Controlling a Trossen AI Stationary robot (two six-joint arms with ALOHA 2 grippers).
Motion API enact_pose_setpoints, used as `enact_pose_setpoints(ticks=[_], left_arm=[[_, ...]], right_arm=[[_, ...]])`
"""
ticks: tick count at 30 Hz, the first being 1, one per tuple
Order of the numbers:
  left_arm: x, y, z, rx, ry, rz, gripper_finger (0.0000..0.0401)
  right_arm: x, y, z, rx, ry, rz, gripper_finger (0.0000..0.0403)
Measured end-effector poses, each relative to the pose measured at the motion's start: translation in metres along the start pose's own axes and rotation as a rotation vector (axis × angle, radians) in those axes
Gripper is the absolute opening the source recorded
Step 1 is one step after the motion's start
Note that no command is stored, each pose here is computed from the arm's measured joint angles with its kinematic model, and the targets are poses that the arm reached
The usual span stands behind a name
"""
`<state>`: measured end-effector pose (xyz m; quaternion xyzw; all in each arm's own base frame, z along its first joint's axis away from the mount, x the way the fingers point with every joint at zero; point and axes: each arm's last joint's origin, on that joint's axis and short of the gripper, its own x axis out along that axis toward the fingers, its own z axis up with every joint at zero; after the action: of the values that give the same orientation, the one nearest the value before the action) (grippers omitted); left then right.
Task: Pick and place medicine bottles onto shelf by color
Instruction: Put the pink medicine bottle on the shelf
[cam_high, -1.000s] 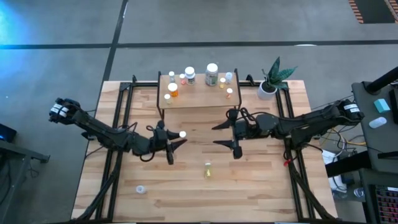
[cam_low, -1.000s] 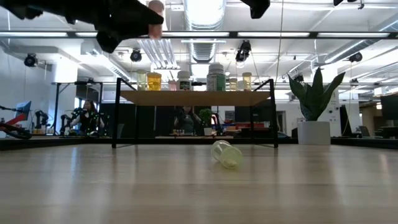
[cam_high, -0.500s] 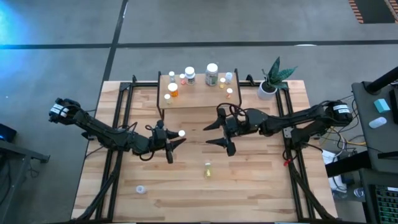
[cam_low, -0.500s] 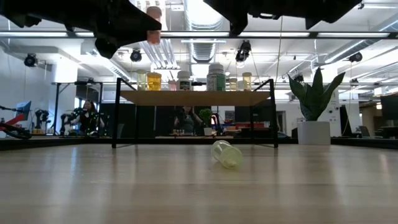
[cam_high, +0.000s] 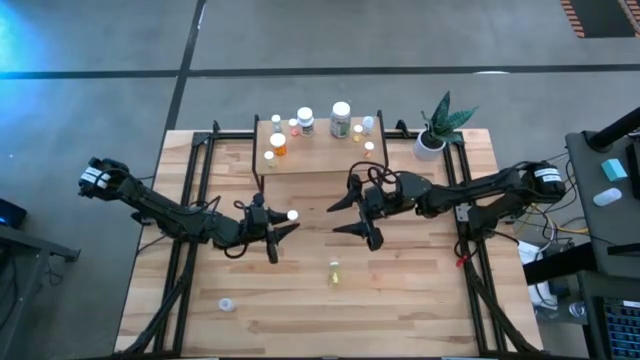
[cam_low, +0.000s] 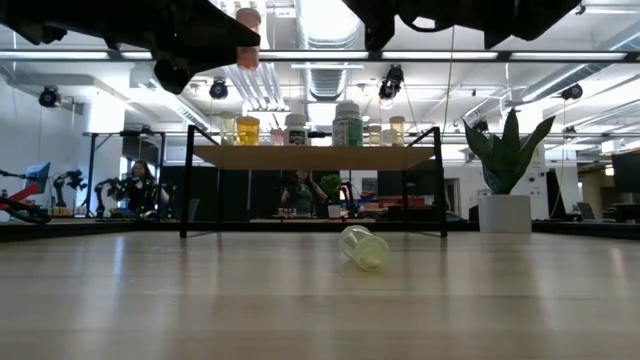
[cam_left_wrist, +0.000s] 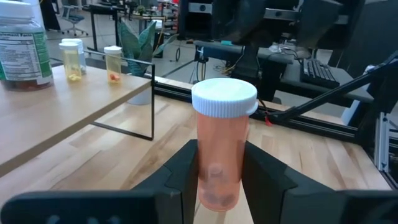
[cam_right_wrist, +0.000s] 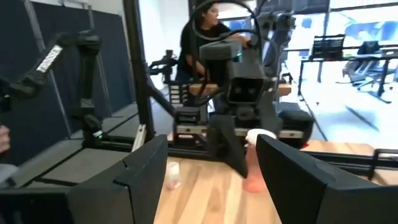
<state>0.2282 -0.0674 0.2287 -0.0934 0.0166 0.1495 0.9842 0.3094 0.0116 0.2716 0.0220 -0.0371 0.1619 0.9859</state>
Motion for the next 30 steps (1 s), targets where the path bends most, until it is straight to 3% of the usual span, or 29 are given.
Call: enact_pose_setpoints(ticks=[30], left_arm=[[0.000, 0.000, 0.000, -0.004, -0.002, 0.002, 0.0087]], right_arm=[[-0.001, -0.014, -0.006, 0.010, 0.015, -0.115, 0.0235]])
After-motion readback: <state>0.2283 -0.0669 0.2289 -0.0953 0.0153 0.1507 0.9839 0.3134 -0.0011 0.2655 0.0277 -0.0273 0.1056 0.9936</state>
